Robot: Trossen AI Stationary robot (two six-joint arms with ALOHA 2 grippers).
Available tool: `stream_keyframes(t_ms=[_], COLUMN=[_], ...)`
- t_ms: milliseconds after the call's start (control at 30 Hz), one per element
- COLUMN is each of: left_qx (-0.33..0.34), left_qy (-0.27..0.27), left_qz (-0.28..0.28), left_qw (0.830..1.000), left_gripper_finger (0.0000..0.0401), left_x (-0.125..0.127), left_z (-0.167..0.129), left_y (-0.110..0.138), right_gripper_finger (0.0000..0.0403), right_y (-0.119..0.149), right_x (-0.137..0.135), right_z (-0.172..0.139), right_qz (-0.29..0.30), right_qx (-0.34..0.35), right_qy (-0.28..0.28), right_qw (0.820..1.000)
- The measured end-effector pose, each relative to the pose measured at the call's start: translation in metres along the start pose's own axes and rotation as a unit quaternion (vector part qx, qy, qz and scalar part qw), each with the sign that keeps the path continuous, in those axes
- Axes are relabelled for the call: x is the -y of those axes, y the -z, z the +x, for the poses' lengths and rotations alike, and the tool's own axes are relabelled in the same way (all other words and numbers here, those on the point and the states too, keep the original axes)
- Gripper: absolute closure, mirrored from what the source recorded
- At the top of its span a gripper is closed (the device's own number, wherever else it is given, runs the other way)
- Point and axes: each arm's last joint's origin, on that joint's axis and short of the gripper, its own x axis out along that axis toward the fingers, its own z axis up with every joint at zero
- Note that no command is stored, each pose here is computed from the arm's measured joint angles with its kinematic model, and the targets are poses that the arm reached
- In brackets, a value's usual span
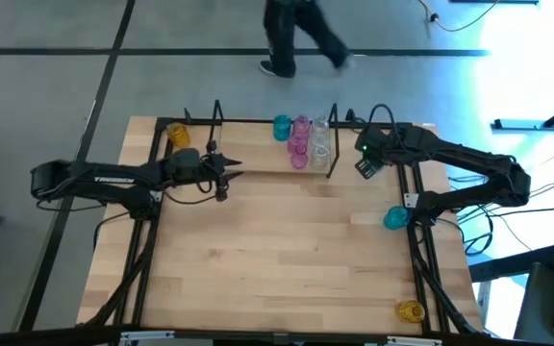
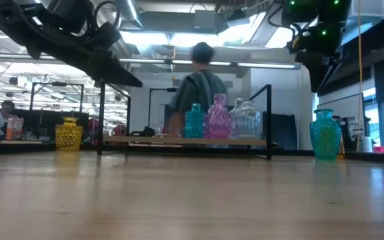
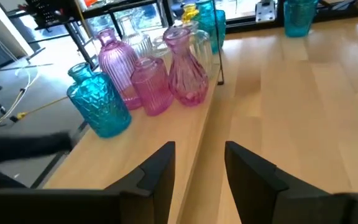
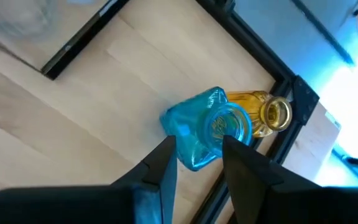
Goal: Sort vases onto shelf
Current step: Put the top blue vase on the shelf aligned with the other blue vase
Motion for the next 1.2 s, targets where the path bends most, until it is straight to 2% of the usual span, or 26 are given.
stream_keyframes(t_ms=[167, 367, 567, 967, 1067, 1200], left_qx=[-0.006, -0.01, -0.01, -0.01, -0.01, -0.009], left_qy=[0.002, 0.003, 0.004, 0.006, 0.007, 0.007], left_qz=[0.002, 0.007, 0.006, 0.013, 0.013, 0.013], left_qw=[1.0, 1.0, 1.0, 1.0, 1.0, 1.0], left_gripper_finger=[0.0268, 0.0268, 0.0268, 0.0268, 0.0268, 0.0268], left_x=[0.0, 0.001, 0.001, 0.001, 0.001, 0.001], left_z=[-0.003, -0.002, -0.002, -0.002, -0.002, -0.002], left_y=[0.0, 0.001, 0.001, 0.001, 0.001, 0.001], right_gripper_finger=[0.0288, 0.0288, 0.0288, 0.0288, 0.0301, 0.0345], right_y=[-0.004, 0.0, 0.004, 0.009, 0.011, 0.012], right_x=[0.014, 0.024, 0.027, 0.022, 0.021, 0.021], right_z=[0.008, 0.036, 0.055, 0.068, 0.07, 0.07], right_qz=[0.016, 0.025, 0.027, 0.007, 0.003, -0.007], right_qx=[-0.019, -0.053, -0.053, -0.057, -0.06, -0.061], right_qy=[-0.005, -0.035, -0.04, -0.081, -0.08, -0.084], right_qw=[1.0, 0.998, 0.997, 0.995, 0.995, 0.995])
